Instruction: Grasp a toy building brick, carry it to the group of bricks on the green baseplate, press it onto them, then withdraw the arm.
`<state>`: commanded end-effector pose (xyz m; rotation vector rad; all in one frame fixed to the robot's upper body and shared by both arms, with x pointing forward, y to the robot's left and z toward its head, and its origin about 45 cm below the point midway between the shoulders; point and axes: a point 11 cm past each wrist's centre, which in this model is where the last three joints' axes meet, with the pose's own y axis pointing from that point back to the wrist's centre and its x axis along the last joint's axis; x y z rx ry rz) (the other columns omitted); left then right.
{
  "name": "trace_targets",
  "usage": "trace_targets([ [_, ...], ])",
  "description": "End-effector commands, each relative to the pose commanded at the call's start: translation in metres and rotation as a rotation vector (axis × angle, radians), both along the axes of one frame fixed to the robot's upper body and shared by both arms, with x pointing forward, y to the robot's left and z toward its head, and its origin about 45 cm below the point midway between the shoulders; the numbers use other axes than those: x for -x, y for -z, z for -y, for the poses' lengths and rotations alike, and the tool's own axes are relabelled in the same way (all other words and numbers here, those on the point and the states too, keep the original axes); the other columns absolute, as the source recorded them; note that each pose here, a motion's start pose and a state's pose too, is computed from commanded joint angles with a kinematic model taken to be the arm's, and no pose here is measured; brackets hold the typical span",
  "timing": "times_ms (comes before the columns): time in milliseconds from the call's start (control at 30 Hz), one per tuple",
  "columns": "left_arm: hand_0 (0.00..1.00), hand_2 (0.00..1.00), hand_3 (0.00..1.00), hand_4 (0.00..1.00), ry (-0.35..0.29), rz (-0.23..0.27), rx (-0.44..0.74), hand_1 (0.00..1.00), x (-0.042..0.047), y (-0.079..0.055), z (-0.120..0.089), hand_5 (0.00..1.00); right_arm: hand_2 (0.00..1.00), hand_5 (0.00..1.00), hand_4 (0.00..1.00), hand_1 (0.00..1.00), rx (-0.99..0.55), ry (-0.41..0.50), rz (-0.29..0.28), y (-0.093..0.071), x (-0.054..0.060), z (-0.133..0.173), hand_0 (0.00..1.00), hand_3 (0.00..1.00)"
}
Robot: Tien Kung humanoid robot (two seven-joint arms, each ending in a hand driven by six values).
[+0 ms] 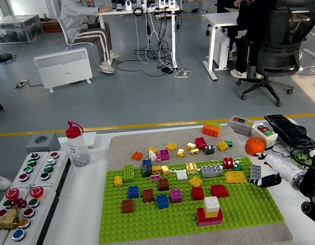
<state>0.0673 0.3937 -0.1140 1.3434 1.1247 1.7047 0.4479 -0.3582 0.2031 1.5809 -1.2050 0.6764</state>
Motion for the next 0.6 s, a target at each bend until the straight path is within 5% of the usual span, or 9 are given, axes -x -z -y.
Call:
trace_targets([
  [600, 0.668, 0.567, 0.429, 0.241, 0.001, -0.009, -0.001, 0.612, 0.0032, 0.0004, 0.0000, 0.998, 0.901, 0.292, 0.792, 0.877, 0.096, -0.029, -0.017, 0.0052, -0.0029, -0.0043, 0.947, 0.913],
])
